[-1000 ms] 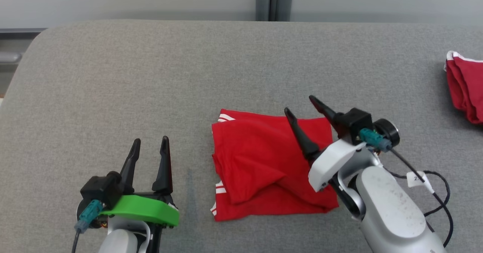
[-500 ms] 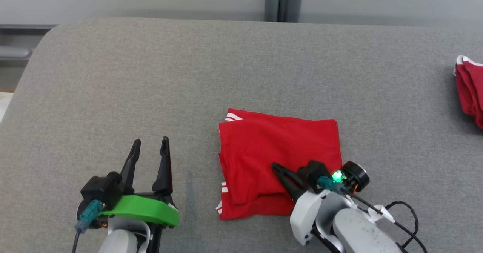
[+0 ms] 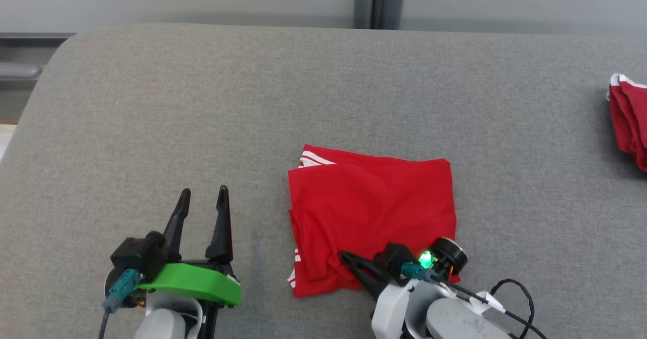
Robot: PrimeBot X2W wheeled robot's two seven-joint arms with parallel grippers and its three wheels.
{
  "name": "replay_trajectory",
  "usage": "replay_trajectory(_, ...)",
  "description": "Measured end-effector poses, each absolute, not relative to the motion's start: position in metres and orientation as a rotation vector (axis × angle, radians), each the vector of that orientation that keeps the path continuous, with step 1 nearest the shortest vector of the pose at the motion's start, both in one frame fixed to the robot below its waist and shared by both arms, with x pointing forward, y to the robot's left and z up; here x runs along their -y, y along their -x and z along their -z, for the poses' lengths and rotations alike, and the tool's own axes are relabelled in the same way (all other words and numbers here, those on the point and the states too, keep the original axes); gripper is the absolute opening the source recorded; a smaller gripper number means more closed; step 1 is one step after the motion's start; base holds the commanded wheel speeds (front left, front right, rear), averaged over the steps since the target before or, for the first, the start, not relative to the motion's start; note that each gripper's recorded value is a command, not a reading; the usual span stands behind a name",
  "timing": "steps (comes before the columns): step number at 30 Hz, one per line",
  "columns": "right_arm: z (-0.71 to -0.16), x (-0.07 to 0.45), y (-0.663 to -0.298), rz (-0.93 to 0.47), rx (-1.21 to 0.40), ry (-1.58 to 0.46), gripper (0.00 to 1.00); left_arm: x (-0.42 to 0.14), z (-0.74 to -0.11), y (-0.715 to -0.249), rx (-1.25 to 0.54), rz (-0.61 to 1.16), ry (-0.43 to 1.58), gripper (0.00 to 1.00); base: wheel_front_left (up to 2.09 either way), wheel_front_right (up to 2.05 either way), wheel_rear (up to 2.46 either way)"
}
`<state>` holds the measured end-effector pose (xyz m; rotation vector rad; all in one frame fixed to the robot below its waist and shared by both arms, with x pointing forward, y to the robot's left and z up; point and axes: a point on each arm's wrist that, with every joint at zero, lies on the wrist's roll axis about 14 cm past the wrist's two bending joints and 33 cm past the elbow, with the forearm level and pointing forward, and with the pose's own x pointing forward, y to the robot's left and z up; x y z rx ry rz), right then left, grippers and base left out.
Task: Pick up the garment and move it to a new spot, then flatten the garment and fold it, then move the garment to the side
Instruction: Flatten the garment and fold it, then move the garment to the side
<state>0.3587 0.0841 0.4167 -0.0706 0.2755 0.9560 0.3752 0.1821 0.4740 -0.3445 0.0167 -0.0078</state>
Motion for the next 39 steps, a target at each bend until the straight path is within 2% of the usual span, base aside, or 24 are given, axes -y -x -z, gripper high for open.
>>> replay_trajectory(6,-0.446,-0.07,-0.387,-0.866,-0.164,0.001,0.0,-0.174,-0.479,-0.381,-0.003,0.037,0.339,1.0,0.0,0.0,0.0)
replay_trajectory(7,-0.451,-0.066,-0.393,-0.845,-0.146,-0.013,0.04,-0.172,-0.48,-0.382,0.001,0.042,0.337,1.0,0.0,0.0,0.0)
replay_trajectory(9,-0.466,-0.053,-0.406,-0.786,-0.098,-0.045,0.3,-0.168,-0.483,-0.384,0.009,0.057,0.335,1.0,0.0,0.0,0.0)
replay_trajectory(11,-0.478,-0.038,-0.417,-0.725,-0.059,-0.07,0.51,-0.163,-0.485,-0.385,0.012,0.073,0.329,1.0,0.0,0.0,0.0)
replay_trajectory(12,-0.483,-0.029,-0.422,-0.69,-0.042,-0.079,0.87,-0.16,-0.486,-0.386,0.013,0.084,0.325,1.0,0.0,0.0,0.0)
replay_trajectory(13,-0.487,-0.018,-0.426,-0.653,-0.027,-0.087,1.0,-0.157,-0.486,-0.387,0.014,0.093,0.322,1.0,0.0,0.0,0.0)
replay_trajectory(19,-0.506,0.045,-0.438,-0.448,0.046,-0.136,1.0,-0.147,-0.493,-0.391,0.031,0.126,0.319,1.0,0.0,0.0,0.0)
replay_trajectory(26,-0.512,0.104,-0.426,-0.272,0.079,-0.158,1.0,-0.144,-0.491,-0.386,0.025,0.133,0.315,1.0,0.0,0.0,0.0)
replay_trajectory(39,-0.501,0.149,-0.402,-0.14,0.062,-0.166,1.0,-0.152,-0.473,-0.372,-0.024,0.098,0.312,1.0,0.0,0.0,0.0)
